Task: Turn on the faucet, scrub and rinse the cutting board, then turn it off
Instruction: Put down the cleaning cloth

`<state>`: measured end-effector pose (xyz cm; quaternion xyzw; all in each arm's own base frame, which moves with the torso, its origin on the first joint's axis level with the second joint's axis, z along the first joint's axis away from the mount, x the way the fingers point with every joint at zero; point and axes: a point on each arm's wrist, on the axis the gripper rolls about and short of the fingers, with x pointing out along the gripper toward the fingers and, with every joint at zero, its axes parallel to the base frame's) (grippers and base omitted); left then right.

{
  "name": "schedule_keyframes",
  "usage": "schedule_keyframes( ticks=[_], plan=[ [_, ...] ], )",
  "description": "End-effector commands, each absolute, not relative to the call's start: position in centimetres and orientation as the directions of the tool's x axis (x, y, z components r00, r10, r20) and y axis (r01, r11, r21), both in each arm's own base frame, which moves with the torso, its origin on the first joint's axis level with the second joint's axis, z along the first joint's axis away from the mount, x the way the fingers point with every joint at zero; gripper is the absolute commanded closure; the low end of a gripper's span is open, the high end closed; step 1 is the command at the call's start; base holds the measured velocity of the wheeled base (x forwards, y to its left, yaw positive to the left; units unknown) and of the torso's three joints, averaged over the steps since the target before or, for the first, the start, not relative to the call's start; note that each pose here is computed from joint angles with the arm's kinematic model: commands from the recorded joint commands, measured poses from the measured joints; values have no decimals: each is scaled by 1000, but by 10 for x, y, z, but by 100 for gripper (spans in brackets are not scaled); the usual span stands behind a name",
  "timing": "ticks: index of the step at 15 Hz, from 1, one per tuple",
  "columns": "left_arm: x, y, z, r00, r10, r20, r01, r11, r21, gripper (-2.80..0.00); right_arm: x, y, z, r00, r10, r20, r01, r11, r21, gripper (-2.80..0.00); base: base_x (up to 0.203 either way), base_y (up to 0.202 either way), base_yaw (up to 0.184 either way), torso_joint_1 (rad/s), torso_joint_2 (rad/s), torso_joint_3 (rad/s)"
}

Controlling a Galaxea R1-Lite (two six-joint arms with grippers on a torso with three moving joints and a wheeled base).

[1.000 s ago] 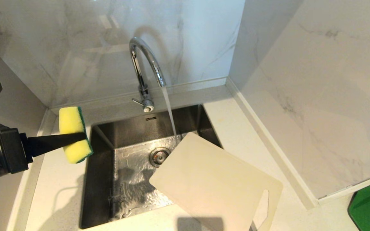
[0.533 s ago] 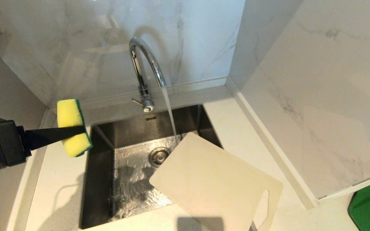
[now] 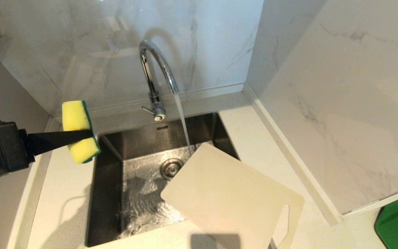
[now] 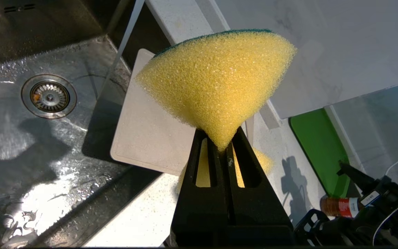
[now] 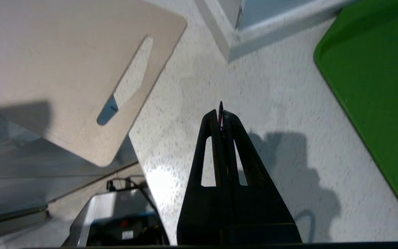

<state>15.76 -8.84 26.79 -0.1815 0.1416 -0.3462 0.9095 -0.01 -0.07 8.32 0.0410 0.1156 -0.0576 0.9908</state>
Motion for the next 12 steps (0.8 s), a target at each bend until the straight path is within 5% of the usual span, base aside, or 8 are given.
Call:
schedule_keyframes(
  ticks=[1,12],
  plan=[
    [157,-88,271,721,-683,-120,583,691,-427,0,-1,-1,79,957,-103,-271,125,990,66,0,0,0,0,0,0,0],
    [149,-84,279,727,-681,-82,597,688,-412,0,-1,0,79,956,-95,-277,106,994,24,0,0,0,0,0,0,0]
  ],
)
